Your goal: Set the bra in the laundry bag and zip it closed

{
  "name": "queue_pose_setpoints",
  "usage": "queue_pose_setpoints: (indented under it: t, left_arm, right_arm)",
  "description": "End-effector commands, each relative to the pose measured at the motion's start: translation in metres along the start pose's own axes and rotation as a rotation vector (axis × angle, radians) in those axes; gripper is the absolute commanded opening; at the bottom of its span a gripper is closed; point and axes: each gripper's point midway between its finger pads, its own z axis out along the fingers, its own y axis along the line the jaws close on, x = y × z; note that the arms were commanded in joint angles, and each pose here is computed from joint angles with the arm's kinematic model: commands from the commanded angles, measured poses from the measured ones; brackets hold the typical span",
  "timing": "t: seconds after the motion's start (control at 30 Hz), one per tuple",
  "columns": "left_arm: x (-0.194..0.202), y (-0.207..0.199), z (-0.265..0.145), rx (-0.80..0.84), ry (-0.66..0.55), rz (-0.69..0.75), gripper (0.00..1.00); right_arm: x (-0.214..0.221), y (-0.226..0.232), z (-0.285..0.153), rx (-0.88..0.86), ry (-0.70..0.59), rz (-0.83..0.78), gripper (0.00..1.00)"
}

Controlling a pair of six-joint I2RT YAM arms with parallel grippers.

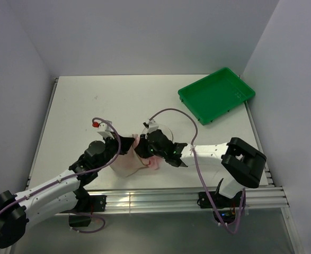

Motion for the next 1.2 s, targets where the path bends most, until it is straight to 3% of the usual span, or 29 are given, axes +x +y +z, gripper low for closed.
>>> queue_pose_setpoints:
  t: [0.0, 0.03, 0.13, 0.17, 0.2, 0.3, 0.5, 0.7, 0.83, 0.93, 0.97, 1.03, 1.13, 1.17]
  left_arm:
    - [-0.023, -0.021, 0.004, 0.068, -0.053, 0.004, 0.00]
    - [-0.020, -0.021, 0.004, 0.074, -0.044, -0.002, 0.00]
    - [-0.013, -0.020, -0.001, 0.091, -0.033, -0.030, 0.00]
    - [-0.013, -0.018, -0.002, 0.083, -0.038, -0.040, 0.00]
    - [-0.007, -0.011, -0.004, 0.064, -0.027, -0.040, 0.00]
    - [-0.010, -0.007, -0.008, 0.049, -0.047, -0.051, 0.00]
    - [0.001, 0.001, -0.008, 0.030, -0.021, -0.059, 0.00]
    - [0.002, 0.003, -0.008, 0.026, -0.023, -0.054, 0.00]
    - [0.002, 0.003, -0.008, 0.027, -0.022, -0.054, 0.00]
    - [0.002, 0.002, -0.008, 0.029, -0.022, -0.055, 0.00]
    - [0.001, 0.003, -0.008, 0.029, -0.022, -0.053, 0.00]
    - [0.001, 0.003, -0.008, 0.028, -0.021, -0.050, 0.00]
    - [0.001, 0.002, -0.008, 0.028, -0.019, -0.047, 0.00]
    - [0.001, 0.002, -0.009, 0.030, -0.019, -0.047, 0.00]
  right_arm:
    - [-0.020, 0.019, -0.006, -0.049, -0.043, -0.034, 0.10]
    - [-0.016, 0.012, -0.004, -0.011, -0.014, -0.040, 0.13]
    - [-0.019, 0.000, 0.003, 0.071, 0.000, -0.060, 0.43]
    - [-0.026, 0.000, 0.000, 0.083, -0.019, -0.058, 0.58]
    - [-0.029, -0.005, -0.002, 0.100, -0.030, -0.061, 0.64]
    - [-0.047, -0.016, -0.016, 0.164, -0.080, -0.082, 0.79]
    - [-0.066, -0.035, -0.047, 0.214, -0.121, -0.097, 0.91]
    - [-0.072, -0.060, -0.077, 0.180, -0.117, -0.050, 0.93]
    - [-0.079, -0.106, -0.085, 0.294, -0.150, 0.003, 0.88]
    - [-0.071, -0.145, -0.084, 0.442, -0.132, 0.020, 0.67]
    - [-0.067, -0.157, -0.082, 0.478, -0.116, 0.029, 0.47]
    - [-0.066, -0.165, -0.079, 0.512, -0.110, 0.034, 0.38]
    - [-0.062, -0.176, -0.067, 0.558, -0.077, 0.029, 0.43]
    - [-0.059, -0.181, -0.061, 0.576, -0.060, 0.033, 0.50]
